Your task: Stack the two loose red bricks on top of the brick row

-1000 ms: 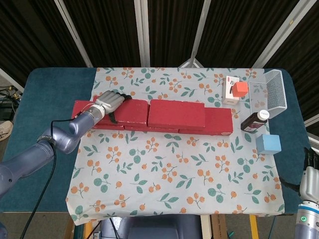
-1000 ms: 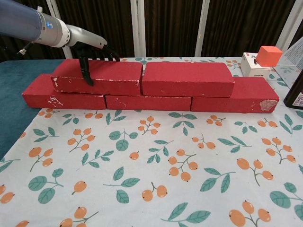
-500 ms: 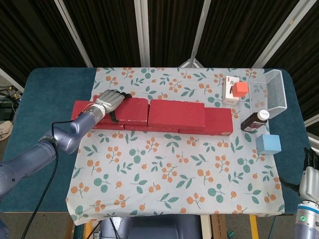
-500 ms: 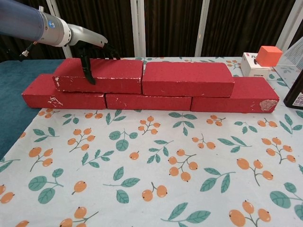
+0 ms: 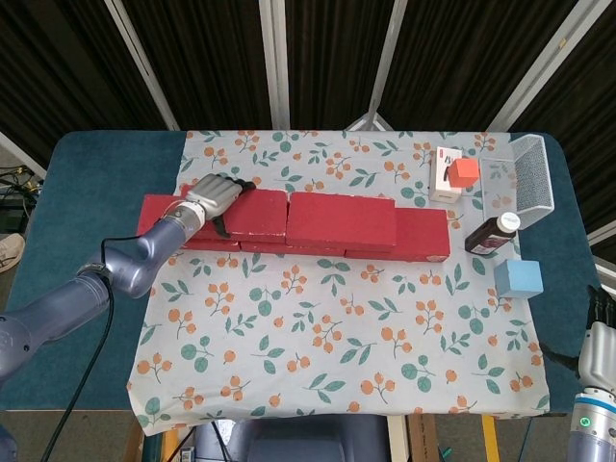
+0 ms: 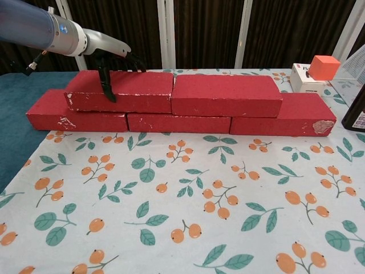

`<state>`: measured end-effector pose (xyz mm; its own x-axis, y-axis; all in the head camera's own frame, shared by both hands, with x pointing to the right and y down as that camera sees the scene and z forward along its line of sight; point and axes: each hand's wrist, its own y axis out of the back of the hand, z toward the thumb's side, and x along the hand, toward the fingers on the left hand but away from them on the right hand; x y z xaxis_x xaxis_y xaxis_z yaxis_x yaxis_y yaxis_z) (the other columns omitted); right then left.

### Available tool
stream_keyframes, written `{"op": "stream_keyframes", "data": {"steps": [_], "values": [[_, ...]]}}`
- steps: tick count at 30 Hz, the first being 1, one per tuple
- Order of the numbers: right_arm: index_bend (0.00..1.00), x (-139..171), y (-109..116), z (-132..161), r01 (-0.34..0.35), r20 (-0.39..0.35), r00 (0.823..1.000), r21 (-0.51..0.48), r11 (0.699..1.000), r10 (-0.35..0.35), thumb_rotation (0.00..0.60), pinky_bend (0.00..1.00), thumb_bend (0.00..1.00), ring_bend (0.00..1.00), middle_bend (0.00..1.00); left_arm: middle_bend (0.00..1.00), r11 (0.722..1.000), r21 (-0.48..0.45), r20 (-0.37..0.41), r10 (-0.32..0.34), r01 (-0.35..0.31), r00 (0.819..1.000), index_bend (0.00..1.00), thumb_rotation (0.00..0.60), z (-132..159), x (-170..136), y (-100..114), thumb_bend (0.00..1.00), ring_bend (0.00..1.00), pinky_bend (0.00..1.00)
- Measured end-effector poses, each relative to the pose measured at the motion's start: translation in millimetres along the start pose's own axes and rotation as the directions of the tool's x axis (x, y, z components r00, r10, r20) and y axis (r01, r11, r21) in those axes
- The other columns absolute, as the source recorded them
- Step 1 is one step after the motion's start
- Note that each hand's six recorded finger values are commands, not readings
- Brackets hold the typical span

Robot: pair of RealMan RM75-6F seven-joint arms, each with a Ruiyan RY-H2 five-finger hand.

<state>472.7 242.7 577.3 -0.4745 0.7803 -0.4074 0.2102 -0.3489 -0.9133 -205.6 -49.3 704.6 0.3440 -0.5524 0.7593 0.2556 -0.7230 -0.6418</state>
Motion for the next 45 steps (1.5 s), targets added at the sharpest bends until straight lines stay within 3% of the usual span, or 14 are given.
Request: {"op": "stream_keyframes", "data": {"steps": [23, 27, 37, 45], "values": [[0.04, -0.2, -0.2, 0.0, 0.002, 0.004, 1.000, -0.003, 1.000, -0.002, 0.600, 0.00, 0.12, 0.06, 0.06, 0.37, 1.000, 0.013, -0.004, -0.012, 0.012, 1.000, 0.43, 0.600, 3.9, 3.6, -3.4, 0.01, 0.23, 0.25], [0.04, -0.4, -0.2, 0.1, 0.003, 0.005, 1.000, -0.004, 1.000, -0.003, 0.600, 0.00, 0.12, 0.06, 0.06, 0.32, 1.000, 0.013, -0.004, -0.010, 0.010, 1.000, 0.38, 0.600, 4.7, 4.0, -3.1, 0.00, 0.21, 0.24], [0.04, -0.3, -0.8, 0.4, 0.002, 0.006, 1.000, -0.002, 1.000, -0.002, 0.600, 0.00, 0.12, 0.06, 0.07, 0.09, 0.999, -0.003, -0.002, -0.034, 0.034, 0.999, 0.16, 0.600, 5.3, 2.4, -3.5, 0.00, 0.08, 0.20], [0.04, -0.4, -1.1, 0.0, 0.003, 0.011, 1.000, -0.002, 1.000, -0.003, 0.600, 0.00, 0.12, 0.06, 0.07, 0.01, 0.999, -0.005, -0.009, -0.045, 0.044, 0.999, 0.10, 0.600, 3.8, 1.4, -1.6, 0.00, 0.00, 0.16]]}}
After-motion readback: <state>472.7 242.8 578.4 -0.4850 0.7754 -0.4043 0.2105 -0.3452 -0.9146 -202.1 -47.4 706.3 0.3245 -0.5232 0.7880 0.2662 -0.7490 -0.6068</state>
